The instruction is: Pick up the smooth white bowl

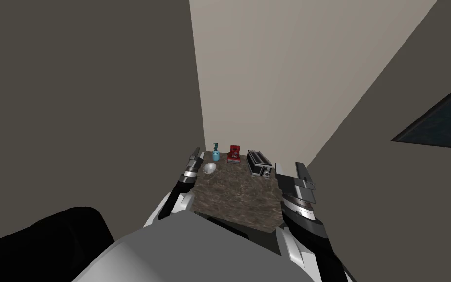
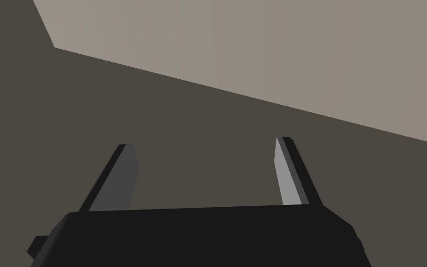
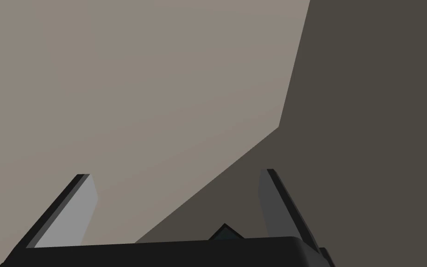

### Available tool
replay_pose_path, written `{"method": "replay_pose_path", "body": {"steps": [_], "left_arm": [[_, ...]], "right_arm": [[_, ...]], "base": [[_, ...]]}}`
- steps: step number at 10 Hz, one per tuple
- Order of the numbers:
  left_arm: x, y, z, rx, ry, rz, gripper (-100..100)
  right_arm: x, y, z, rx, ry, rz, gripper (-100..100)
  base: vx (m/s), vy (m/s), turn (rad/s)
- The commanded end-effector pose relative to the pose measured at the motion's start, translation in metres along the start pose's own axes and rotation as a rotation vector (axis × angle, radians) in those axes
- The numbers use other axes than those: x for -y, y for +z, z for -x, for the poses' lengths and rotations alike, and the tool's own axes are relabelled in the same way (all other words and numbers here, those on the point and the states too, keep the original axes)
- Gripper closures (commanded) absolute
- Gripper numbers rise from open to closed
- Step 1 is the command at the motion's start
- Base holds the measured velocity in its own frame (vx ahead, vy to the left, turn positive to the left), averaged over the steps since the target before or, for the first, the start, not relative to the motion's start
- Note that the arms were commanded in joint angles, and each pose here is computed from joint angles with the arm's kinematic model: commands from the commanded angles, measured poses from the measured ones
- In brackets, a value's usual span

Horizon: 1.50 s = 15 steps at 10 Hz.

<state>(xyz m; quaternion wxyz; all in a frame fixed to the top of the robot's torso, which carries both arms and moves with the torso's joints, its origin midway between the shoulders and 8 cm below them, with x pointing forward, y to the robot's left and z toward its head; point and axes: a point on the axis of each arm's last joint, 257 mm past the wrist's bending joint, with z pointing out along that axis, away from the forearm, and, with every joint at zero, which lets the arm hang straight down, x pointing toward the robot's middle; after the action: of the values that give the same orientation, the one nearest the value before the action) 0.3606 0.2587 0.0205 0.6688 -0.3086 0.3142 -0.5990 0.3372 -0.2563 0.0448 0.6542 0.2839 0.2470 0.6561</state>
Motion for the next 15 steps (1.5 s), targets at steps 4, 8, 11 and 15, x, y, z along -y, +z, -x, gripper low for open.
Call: {"method": "replay_pose_path", "body": {"steps": [4, 8, 11, 15], "left_arm": [[-0.026, 0.011, -0.007, -0.070, 0.058, 0.076, -100], [-0.056, 0.024, -0.005, -0.092, 0.104, 0.155, -100], [-0.079, 0.034, -0.001, -0.093, 0.136, 0.216, -100], [-0.106, 0.045, 0.006, -0.084, 0.166, 0.290, -100]], "right_arm": [[0.000, 0.000, 0.000, 0.000, 0.000, 0.000, 0], [0.000, 0.000, 0.000, 0.000, 0.000, 0.000, 0], [0.000, 0.000, 0.000, 0.000, 0.000, 0.000, 0], [0.000, 0.000, 0.000, 0.000, 0.000, 0.000, 0]], "base": [[-0.050, -0.007, 0.009], [-0.050, -0.009, 0.010], [-0.061, 0.005, 0.015], [-0.047, 0.003, 0.014]]}}
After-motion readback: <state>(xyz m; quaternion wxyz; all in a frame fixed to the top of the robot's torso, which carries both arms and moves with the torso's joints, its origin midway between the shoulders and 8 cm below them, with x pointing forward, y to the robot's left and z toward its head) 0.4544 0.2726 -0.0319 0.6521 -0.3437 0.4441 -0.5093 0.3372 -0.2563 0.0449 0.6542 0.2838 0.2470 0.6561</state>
